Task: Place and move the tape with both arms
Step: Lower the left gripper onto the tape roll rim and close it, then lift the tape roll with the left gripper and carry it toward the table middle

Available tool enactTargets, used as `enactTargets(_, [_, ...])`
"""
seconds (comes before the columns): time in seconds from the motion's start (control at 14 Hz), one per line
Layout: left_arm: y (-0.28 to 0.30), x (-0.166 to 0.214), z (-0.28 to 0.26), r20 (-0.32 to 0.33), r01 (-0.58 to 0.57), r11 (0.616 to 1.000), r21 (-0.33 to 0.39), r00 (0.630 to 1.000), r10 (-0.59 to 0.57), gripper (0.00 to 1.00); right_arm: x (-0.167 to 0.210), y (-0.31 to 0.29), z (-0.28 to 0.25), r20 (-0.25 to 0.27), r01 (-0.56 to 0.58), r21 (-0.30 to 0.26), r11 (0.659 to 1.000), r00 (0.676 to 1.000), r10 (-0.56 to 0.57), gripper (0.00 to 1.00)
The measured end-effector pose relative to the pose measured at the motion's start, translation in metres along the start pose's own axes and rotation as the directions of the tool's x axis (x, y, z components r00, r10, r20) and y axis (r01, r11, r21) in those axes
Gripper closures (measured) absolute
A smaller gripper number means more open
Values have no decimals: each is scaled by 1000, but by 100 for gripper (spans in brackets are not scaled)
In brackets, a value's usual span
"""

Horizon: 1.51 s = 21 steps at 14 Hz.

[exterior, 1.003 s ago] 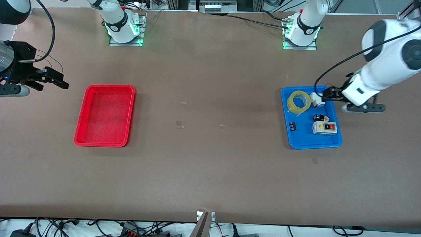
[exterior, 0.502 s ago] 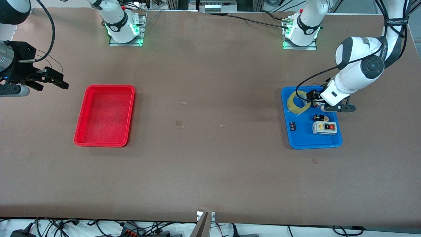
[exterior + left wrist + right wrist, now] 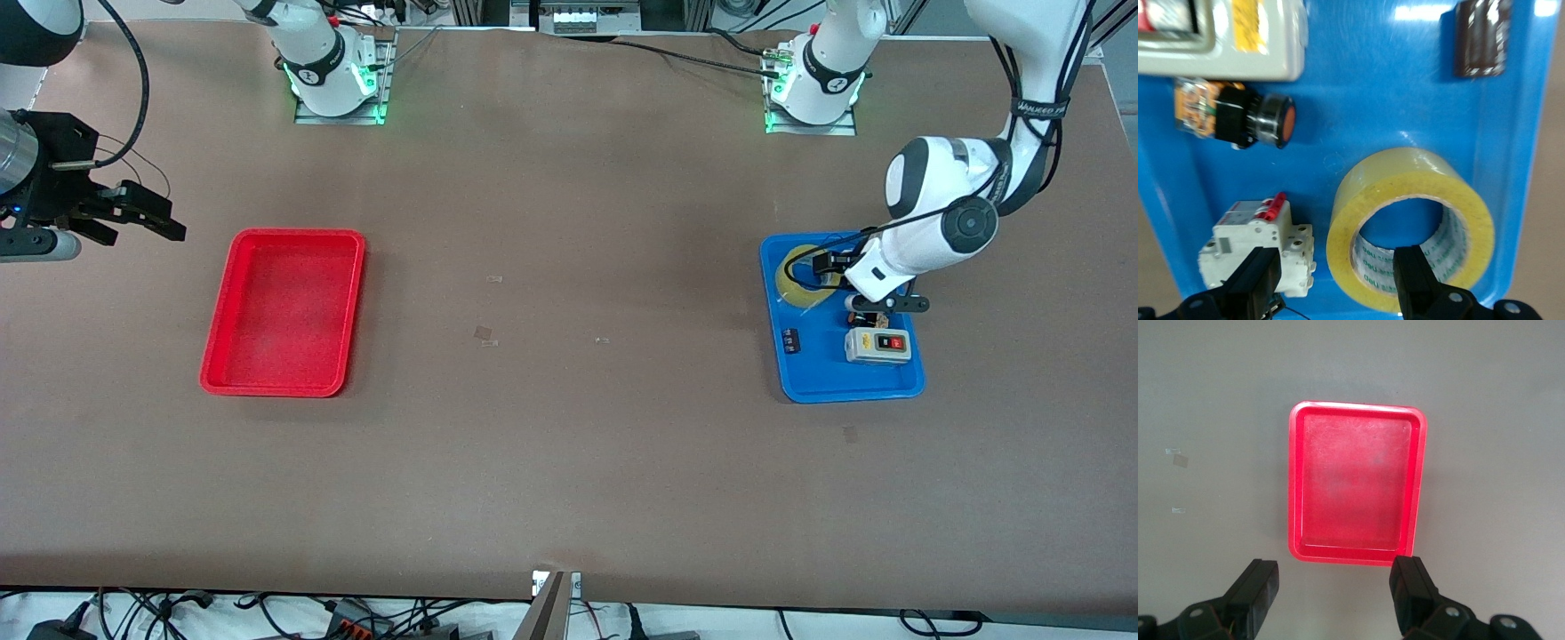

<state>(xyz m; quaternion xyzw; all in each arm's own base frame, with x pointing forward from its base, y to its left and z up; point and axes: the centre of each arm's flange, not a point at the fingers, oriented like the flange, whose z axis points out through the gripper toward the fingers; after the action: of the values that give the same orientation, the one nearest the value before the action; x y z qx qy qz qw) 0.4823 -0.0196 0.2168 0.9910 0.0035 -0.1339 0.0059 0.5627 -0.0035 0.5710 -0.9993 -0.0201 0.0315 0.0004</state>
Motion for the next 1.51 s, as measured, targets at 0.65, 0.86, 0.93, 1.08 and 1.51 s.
enactTargets(0.65, [-2, 6, 2, 1, 31, 999, -17, 1000, -30, 81, 0, 0, 0, 0, 0, 0, 1000, 1000, 0, 0])
enactTargets(0.86, [-2, 13, -15, 30, 32, 999, -19, 999, -32, 81, 0, 0, 0, 0, 0, 0, 1000, 1000, 0, 0])
enactTargets(0.93, [-1, 20, -32, 46, 38, 999, -25, 998, -36, 81, 0, 0, 0, 0, 0, 0, 1000, 1000, 0, 0])
enactTargets(1.08, [3, 35, -74, 46, 68, 995, -78, 997, -64, 81, 0, 0, 0, 0, 0, 0, 1000, 1000, 0, 0])
enactTargets(1.51, [81, 57, -107, 50, 231, 961, -152, 973, -226, 81, 2, 1, 0, -6, 0, 0, 1000, 1000, 0, 0])
